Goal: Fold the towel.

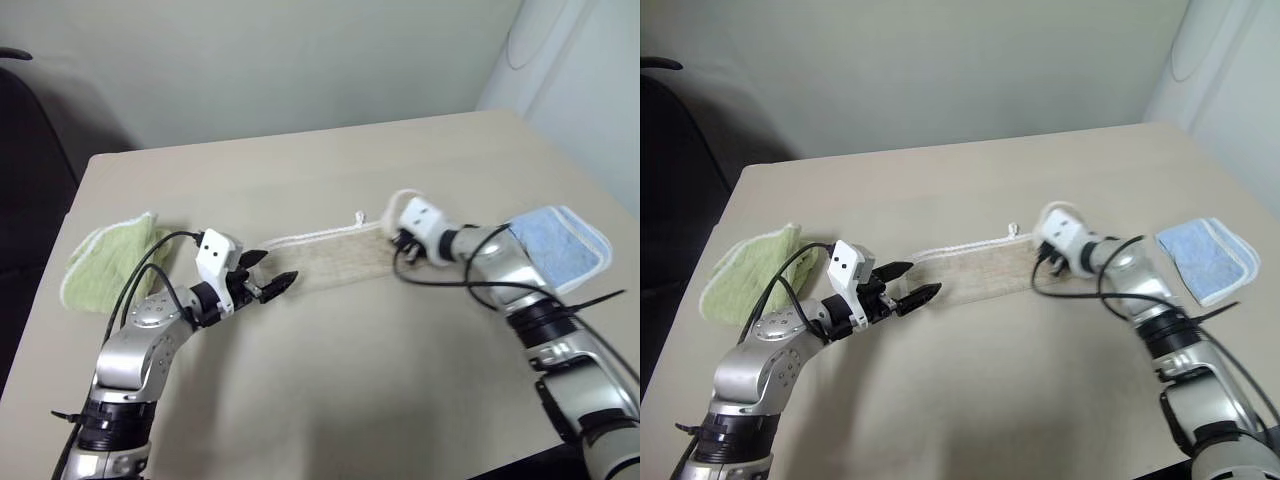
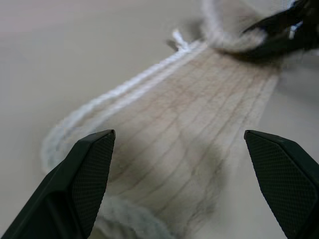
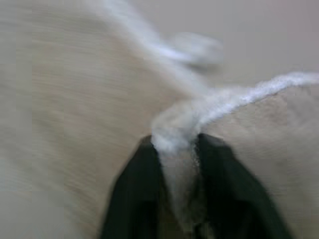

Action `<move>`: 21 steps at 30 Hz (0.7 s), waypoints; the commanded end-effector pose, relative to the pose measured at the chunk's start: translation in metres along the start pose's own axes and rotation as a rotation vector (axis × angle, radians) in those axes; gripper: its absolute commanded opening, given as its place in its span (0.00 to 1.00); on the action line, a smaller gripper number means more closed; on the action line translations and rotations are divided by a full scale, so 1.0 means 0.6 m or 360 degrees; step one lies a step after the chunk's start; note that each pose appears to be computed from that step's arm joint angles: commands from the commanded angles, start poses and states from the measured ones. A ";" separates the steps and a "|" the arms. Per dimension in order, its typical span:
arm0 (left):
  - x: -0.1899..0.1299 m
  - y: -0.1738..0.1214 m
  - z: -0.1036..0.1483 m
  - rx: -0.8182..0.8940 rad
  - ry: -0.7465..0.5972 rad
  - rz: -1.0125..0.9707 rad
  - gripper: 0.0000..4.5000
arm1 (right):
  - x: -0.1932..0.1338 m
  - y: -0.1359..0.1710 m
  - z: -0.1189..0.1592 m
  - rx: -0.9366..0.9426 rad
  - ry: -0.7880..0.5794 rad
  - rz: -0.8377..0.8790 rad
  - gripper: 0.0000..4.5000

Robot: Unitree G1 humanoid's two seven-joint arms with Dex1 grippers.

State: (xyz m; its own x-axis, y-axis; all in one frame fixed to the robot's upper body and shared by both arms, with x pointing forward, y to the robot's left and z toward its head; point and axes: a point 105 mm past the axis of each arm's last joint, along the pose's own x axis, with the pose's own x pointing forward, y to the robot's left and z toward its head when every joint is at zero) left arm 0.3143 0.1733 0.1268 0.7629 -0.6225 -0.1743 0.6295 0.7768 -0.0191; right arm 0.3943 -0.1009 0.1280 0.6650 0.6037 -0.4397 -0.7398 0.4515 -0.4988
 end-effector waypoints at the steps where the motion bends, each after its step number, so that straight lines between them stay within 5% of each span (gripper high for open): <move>1: -0.010 -0.001 0.017 0.0040 -0.0062 0.0023 1.00 | -0.019 -0.028 0.022 -0.0094 -0.0057 -0.0079 0.63; 6: -0.010 -0.005 0.016 0.0032 -0.0068 0.0028 1.00 | -0.020 -0.014 0.032 -0.0108 -0.0108 -0.0028 1.00; 16: -0.008 -0.002 0.017 0.0031 -0.0065 0.0031 1.00 | -0.022 0.012 0.052 -0.0097 -0.0199 0.0031 1.00; 21: -0.030 -0.005 0.012 -0.0035 -0.0050 0.0036 1.00 | -0.100 -0.062 0.075 0.0257 -0.0437 -0.0184 0.91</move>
State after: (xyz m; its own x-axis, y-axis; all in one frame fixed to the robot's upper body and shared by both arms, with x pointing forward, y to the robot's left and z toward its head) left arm 0.3025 0.1804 0.1221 0.7757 -0.6038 -0.1835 0.6039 0.7947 -0.0622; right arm 0.3781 -0.1157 0.1811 0.6845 0.6888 -0.2389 -0.7157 0.5728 -0.3995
